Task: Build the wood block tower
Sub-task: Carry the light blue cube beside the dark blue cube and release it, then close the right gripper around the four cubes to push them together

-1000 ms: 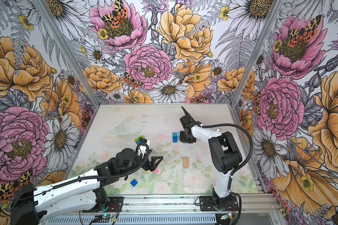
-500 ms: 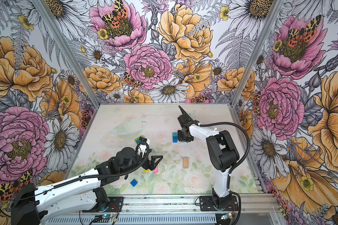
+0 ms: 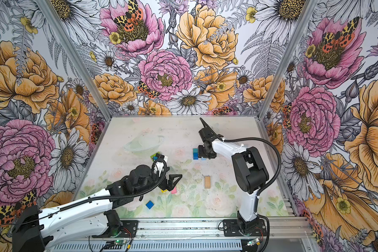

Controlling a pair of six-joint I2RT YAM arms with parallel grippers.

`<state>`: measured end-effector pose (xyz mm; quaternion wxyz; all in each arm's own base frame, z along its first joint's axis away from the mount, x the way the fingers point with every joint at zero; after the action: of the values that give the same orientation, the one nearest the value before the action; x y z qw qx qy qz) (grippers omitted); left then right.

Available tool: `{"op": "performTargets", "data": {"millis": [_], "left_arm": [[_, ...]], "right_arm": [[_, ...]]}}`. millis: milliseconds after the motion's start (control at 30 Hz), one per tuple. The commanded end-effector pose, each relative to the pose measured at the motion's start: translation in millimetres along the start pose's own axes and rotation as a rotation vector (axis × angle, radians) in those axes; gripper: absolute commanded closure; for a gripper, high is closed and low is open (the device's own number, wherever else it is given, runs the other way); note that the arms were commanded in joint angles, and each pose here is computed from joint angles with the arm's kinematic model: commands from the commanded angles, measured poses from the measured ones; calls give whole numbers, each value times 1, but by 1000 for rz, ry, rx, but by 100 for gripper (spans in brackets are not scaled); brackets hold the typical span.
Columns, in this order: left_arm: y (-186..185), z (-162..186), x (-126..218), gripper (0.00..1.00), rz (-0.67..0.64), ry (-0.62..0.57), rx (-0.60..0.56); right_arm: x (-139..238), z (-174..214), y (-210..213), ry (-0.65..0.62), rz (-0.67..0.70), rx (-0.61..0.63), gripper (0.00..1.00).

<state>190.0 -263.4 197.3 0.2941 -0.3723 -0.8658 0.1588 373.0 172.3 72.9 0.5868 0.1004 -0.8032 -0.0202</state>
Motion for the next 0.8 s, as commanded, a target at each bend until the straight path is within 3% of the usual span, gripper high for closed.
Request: {"op": "performTargets", "data": {"millis": [0, 167, 200, 233, 267, 767], "left_arm": [[-8, -8, 7, 1, 41, -19, 0], [-9, -10, 12, 1, 50, -33, 5], [-10, -11, 13, 1, 52, -36, 6], [-10, -11, 14, 1, 52, -40, 7], [-10, -12, 16, 1, 54, -42, 8], [-6, -11, 35, 1, 52, -71, 7]], "right_arm": [[18, -2, 8, -42, -24, -3, 37], [25, 0, 11, -53, -31, -14, 26], [25, 1, 11, -49, -29, -22, 21], [24, 2, 11, -44, -26, -25, 4], [23, 3, 12, -38, -24, -25, 1], [-1, 7, 19, 21, 30, -75, 1]]}}
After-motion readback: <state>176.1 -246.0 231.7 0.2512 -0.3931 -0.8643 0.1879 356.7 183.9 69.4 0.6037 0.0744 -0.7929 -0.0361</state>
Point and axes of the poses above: each gripper's point midway between its finger pads, its own x axis back along the fingers, its own y axis along the line the jaws close on, z = x × y, the point moved 2 cm from there along x, back along the fingers, and after that the axes turned 6 degrees about x, right-handed, at the moved point
